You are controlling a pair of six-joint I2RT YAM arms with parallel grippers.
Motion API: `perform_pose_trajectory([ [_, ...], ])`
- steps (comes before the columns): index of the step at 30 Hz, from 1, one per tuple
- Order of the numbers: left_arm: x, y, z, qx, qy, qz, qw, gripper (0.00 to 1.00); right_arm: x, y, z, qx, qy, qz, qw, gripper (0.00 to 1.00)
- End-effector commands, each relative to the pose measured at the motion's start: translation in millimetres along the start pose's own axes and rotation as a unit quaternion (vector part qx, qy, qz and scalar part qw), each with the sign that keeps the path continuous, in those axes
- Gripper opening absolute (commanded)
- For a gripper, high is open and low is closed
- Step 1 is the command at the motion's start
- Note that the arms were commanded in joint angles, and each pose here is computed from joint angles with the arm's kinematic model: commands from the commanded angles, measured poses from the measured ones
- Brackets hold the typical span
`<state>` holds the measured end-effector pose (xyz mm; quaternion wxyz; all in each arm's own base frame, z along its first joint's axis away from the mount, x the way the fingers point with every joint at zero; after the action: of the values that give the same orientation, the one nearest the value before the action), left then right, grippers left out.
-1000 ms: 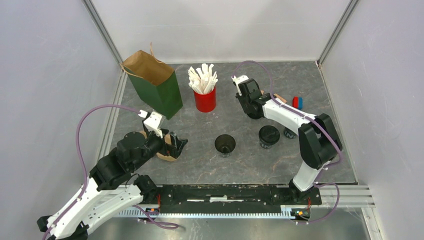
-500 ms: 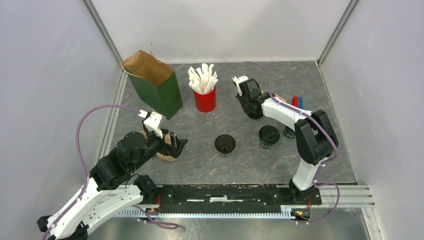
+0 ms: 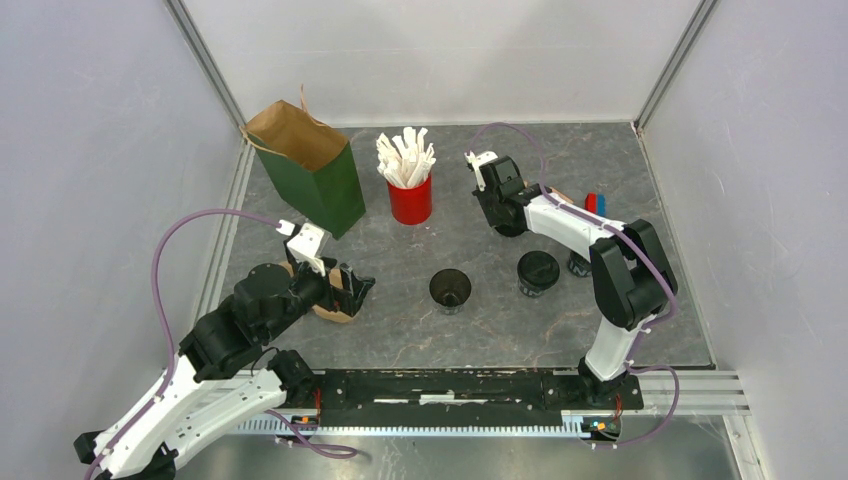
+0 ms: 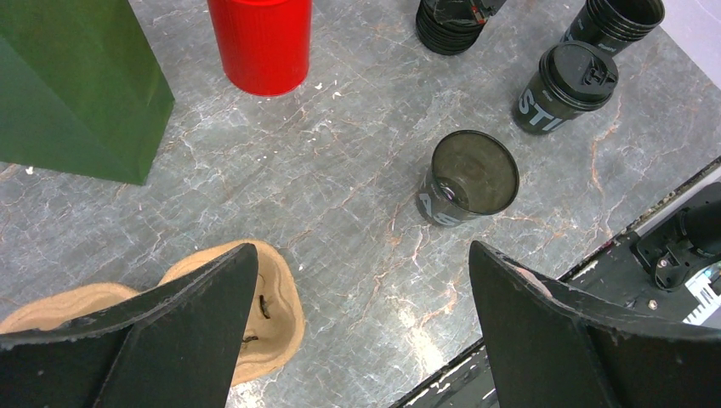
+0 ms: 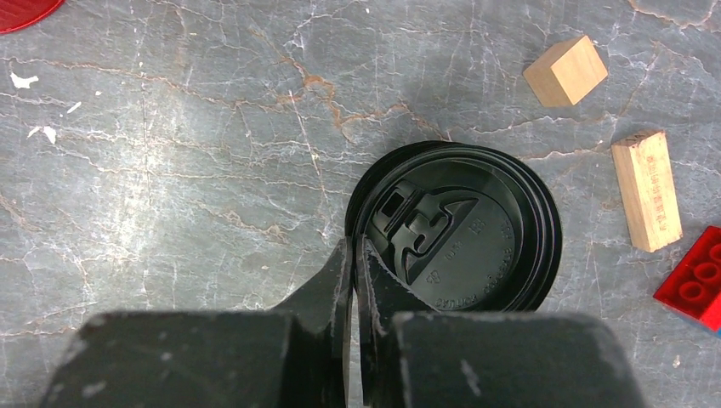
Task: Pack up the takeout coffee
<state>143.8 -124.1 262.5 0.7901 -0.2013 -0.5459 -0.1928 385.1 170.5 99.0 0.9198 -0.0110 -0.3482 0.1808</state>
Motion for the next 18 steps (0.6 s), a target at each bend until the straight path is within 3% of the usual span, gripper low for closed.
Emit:
perform_pose_trajectory([
  [1,7.9,1.6,-2.1,0.004,-0.019,-0.019,1.0,1.0,27.6,-1.8,13.2,0.012,-0.041,-0.007,0.999,0.1],
  [18,6.7,0.2,-4.2,0.001,-0.013,-0.019,1.0,1.0,25.1,-3.0,12.5,0.073,-0.044,-0.043,0.995,0.09],
])
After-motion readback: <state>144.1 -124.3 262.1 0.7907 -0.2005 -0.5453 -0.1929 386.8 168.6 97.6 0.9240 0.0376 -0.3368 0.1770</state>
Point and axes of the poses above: each gripper's point midway between its finger pads, its own z axis back along the fingers, its own y axis along the line the jaws close on, x = y × z, the point moved 3 cm from there along z, back along the fingers, and after that the axes turned 4 degrees about -z, right-handed, at the moved point
